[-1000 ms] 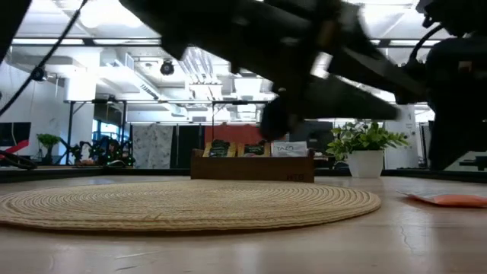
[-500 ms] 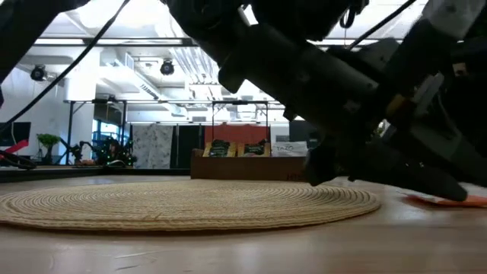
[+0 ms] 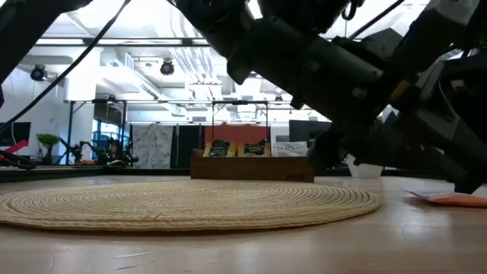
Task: Pick & Place Tea
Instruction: Put the orange tea bag into the right section of the wooden organizer
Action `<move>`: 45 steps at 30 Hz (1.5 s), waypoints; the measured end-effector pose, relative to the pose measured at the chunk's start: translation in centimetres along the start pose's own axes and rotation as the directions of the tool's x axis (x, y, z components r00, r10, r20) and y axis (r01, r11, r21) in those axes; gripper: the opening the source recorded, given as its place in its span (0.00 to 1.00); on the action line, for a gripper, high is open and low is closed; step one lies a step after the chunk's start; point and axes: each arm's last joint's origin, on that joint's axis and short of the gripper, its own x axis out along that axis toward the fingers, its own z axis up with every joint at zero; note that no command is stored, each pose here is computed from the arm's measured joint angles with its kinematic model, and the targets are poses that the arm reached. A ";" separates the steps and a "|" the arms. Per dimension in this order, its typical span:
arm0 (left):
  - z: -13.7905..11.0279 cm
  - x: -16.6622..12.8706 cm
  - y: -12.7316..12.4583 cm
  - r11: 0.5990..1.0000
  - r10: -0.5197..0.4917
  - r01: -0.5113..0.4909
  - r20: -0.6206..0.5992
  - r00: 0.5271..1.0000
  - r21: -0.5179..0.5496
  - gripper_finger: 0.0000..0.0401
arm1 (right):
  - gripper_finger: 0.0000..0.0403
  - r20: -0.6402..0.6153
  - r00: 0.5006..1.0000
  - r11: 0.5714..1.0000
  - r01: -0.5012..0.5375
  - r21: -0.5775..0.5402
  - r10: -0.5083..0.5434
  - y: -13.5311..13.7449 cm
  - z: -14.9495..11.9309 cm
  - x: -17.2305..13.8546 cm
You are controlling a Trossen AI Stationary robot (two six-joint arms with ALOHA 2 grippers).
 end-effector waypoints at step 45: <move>-1.6 -0.3 2.1 0.991 0.130 -0.131 -0.049 0.990 -0.027 0.27 | 0.03 0.148 0.974 0.974 -0.143 -0.173 0.169 1.8 0.6 0.9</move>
